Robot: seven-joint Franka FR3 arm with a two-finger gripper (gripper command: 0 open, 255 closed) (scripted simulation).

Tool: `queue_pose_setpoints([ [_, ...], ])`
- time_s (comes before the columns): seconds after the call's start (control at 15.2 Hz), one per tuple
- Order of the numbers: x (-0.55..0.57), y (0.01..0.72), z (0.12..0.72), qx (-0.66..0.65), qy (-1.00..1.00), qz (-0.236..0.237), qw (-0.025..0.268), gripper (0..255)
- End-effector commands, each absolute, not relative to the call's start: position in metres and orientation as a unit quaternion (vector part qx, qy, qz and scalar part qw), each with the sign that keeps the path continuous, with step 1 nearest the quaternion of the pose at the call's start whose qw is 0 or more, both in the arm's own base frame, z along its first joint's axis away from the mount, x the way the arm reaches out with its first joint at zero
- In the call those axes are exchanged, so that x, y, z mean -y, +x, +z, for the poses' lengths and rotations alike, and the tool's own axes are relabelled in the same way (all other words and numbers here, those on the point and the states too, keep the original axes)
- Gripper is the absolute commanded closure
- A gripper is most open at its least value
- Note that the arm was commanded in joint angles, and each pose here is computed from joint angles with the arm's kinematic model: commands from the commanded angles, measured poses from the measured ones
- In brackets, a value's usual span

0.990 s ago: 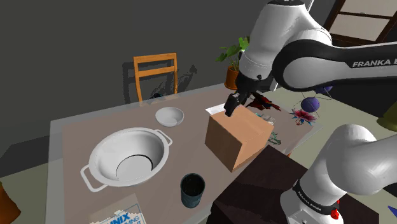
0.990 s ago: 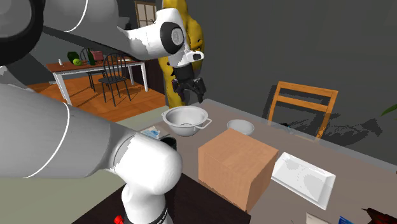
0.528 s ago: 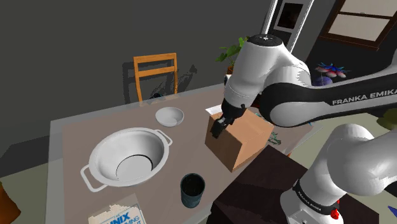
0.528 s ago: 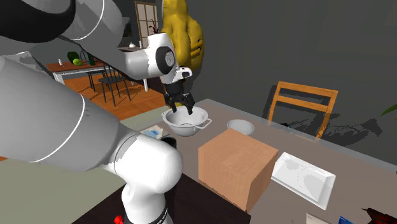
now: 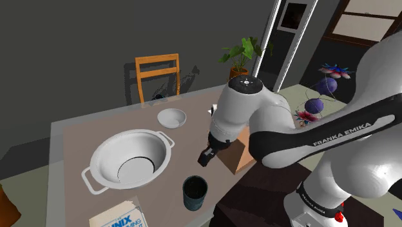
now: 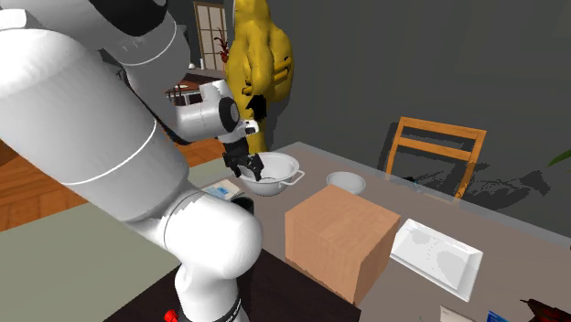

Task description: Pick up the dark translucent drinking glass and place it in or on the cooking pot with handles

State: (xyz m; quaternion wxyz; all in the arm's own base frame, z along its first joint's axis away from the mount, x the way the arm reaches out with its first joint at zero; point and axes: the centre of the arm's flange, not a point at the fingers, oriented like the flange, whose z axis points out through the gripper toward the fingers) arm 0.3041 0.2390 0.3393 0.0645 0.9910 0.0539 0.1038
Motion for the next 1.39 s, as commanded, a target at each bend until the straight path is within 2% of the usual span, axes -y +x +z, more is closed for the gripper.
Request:
queue_pose_setpoints([
  [0.0, -0.253, 0.304, 0.316, -0.056, 0.991, 0.105, 0.062, 0],
  [0.73, -0.341, 0.293, 0.202, -0.069, 0.99, 0.109, 0.056, 0],
  [1.32, -0.339, 0.302, 0.161, -0.07, 0.99, 0.109, 0.056, 0],
])
